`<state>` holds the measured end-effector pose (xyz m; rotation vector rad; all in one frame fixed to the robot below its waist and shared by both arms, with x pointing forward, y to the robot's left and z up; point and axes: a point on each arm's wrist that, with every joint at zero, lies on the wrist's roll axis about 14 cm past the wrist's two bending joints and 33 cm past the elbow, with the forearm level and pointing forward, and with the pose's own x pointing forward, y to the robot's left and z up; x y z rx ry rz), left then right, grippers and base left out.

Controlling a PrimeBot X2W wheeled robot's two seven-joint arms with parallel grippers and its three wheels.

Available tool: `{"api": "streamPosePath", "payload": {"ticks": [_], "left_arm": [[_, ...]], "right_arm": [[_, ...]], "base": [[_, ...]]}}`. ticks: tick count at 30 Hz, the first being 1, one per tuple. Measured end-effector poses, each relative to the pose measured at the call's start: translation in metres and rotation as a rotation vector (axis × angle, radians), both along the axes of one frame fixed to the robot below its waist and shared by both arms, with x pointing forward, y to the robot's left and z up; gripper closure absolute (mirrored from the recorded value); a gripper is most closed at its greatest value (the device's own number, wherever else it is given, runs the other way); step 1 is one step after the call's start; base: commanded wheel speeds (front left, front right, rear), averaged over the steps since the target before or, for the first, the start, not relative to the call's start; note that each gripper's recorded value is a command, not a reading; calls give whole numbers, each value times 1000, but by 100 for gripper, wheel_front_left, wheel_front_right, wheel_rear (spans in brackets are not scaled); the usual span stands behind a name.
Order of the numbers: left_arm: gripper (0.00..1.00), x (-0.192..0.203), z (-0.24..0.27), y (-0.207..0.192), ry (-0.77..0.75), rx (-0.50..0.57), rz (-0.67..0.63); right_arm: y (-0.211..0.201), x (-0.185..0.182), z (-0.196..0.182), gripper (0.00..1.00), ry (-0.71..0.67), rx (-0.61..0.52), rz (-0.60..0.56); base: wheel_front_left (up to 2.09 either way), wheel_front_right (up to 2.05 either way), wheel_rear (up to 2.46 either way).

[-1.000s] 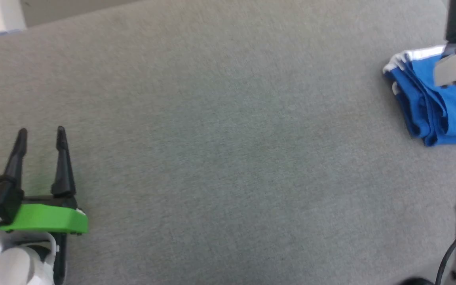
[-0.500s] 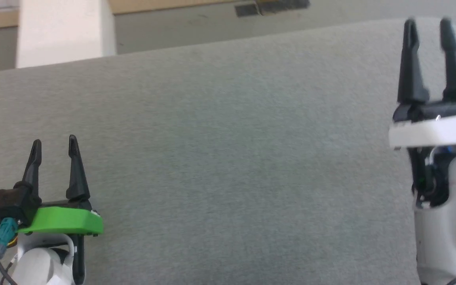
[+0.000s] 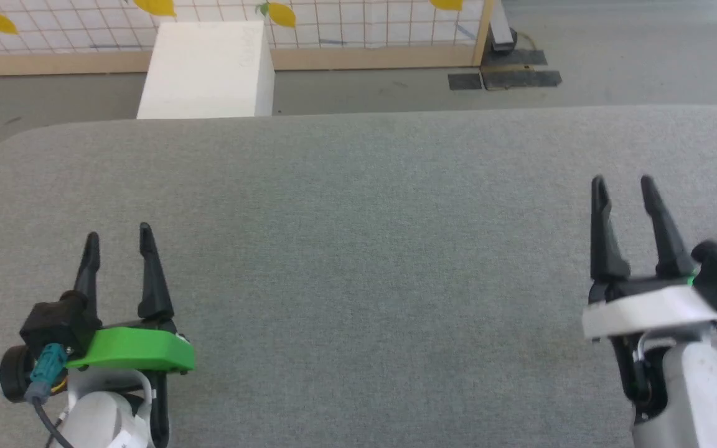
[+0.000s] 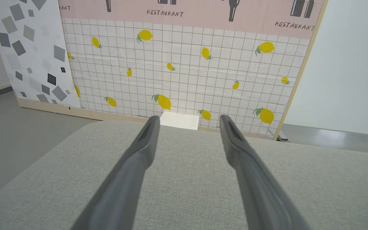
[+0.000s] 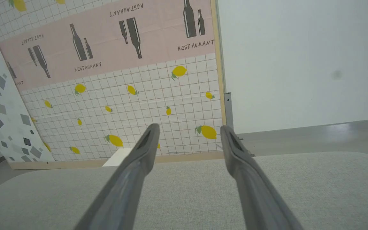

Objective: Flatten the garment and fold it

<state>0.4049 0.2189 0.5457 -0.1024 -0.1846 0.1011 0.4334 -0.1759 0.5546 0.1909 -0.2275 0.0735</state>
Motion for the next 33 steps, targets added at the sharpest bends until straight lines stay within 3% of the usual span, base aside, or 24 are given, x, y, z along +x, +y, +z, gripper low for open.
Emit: {"api": "streamPosePath", "payload": {"ticks": [8, 11, 16, 29, 30, 33], "left_arm": [[0, -4, -8, -11, 17, -26, -17], [0, -12, -33, -22, 92, 0, -44], [0, -15, -44, -28, 125, 33, -59], [0, -16, -44, -28, 117, -17, -44], [100, -17, -45, -28, 120, -17, -44], [100, -17, -45, -28, 120, -17, -44]], "right_arm": [[4, -22, -28, 0, 76, -20, 13], [4, -33, -41, 0, 117, -17, 15], [5, -38, -47, 0, 135, -13, 17], [3, -39, -50, 0, 145, -12, 11], [3, -39, -50, 100, 146, -12, 11], [3, -39, -50, 100, 147, -12, 11]], "base": [[0, 0, 0], [0, 0, 0], [0, 0, 0], [0, 0, 0], [0, 0, 0], [0, 0, 0]]}}
